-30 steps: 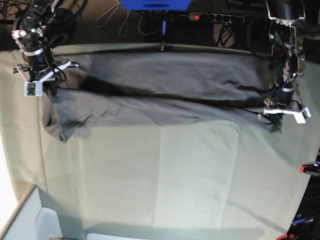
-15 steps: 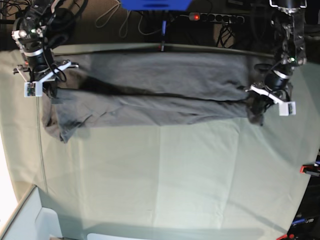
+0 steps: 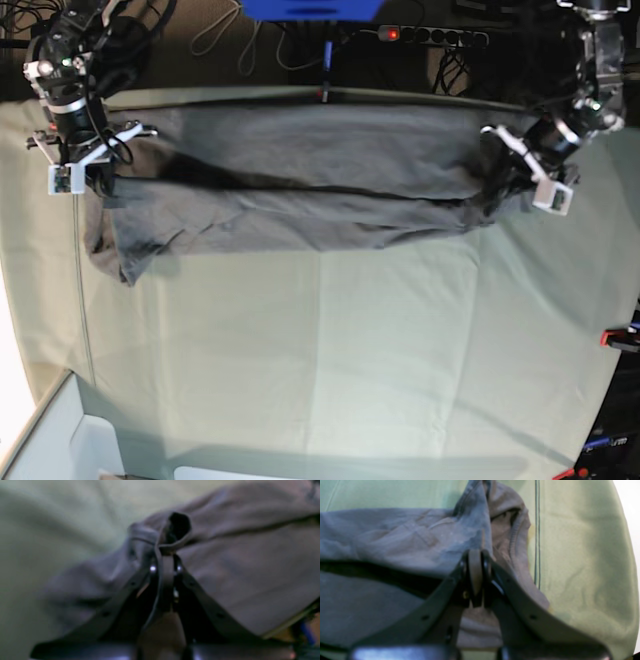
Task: Layout the t-shirt on the table in an organized manner, then fold the t-shirt properly
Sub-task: 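Regrasp the strip ends with both grippers and pull them apart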
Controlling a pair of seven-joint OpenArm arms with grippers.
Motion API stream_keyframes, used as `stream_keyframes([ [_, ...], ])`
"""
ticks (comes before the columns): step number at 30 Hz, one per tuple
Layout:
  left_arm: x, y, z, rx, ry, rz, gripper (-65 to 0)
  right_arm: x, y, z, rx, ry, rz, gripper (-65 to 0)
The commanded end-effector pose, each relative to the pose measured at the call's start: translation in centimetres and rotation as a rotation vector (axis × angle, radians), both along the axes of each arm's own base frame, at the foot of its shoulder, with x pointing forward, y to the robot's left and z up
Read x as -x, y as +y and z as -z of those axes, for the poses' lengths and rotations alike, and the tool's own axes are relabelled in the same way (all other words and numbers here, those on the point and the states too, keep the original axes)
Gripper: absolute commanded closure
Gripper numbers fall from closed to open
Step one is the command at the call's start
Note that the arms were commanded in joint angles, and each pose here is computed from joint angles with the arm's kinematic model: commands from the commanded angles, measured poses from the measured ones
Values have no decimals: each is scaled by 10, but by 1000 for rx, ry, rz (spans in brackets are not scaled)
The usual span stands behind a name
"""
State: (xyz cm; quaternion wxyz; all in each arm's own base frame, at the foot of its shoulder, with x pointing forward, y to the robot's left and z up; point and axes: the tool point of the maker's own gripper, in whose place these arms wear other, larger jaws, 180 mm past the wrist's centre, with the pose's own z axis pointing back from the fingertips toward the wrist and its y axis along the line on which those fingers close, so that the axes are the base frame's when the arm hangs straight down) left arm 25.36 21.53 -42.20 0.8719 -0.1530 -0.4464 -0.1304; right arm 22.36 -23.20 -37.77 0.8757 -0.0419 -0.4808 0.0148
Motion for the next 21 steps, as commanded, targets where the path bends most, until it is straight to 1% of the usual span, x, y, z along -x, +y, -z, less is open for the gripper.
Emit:
stream_keyframes([
  [1, -12, 9, -17, 1, -60, -7, 0, -6, -1, -12, 5, -47, -6, 0],
  [4, -11, 21, -17, -33, -48, 0, 0, -6, -1, -12, 5, -49, -6, 0],
  [10, -13, 28, -19, -56, -47, 7, -9, -7, -1, -12, 4, -50, -7, 0],
  [12, -15, 27, -21, -52, -57, 4, -58, -8, -1, -13, 4, -52, -7, 0],
  [14, -18, 36, -26, -60, -71, -19, -144, -8, -1, -13, 4, -52, -7, 0],
  [16, -21, 48, -33, -67, -91, -54, -205, -8, -1, -13, 4, -52, -7, 0],
  [17, -25, 53, -38, -68, -107, -68, -224, -8, -1, -13, 4, -52, -7, 0],
  [18, -33, 56, -46, -68, -134, -78, -229, -8, -1, -13, 4, -52, -7, 0],
  [21, -45, 63, -60, -73, -179, -100, -229, -9, 3, -12, -1, -52, -18, 0],
])
